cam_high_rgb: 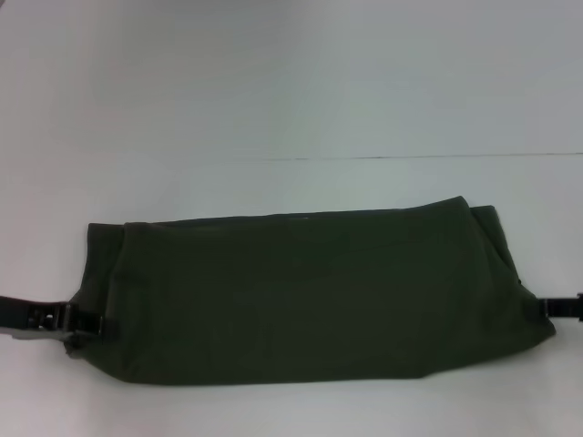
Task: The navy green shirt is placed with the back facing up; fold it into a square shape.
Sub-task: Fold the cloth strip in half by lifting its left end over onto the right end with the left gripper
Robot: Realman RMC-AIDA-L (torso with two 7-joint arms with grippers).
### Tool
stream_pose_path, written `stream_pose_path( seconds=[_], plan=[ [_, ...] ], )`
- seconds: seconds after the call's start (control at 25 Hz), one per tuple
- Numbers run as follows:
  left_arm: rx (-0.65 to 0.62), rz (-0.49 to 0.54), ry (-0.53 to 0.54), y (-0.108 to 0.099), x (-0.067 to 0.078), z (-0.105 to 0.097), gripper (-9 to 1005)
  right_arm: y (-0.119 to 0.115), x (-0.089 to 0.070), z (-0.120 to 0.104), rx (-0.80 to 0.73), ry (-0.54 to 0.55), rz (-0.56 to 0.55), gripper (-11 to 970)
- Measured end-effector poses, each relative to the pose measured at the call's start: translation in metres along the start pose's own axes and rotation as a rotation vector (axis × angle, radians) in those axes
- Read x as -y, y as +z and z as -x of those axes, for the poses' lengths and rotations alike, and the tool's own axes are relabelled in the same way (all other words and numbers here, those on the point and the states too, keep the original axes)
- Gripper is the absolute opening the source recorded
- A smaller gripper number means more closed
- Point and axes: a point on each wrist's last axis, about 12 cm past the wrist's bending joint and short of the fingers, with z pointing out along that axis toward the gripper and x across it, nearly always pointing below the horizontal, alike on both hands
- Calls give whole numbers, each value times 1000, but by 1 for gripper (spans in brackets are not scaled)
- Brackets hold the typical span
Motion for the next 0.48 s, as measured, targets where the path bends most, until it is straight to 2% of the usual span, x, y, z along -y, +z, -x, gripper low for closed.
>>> stream_pose_path(
  seconds=[0.16,0.28,0.4,0.48],
  plan=[
    [21,18,19,-7,0,8,167,-9,3,8,54,8,-11,321],
    [60,23,25,-15,0,14,280,-16,5,19,112,-4,-21,449],
    [158,23,50,-27,0,27,393,-22,4,33,207,-45,-22,577],
    [246,20,83,-34,1,37,466,-23,3,43,283,-77,-22,621]
  ],
)
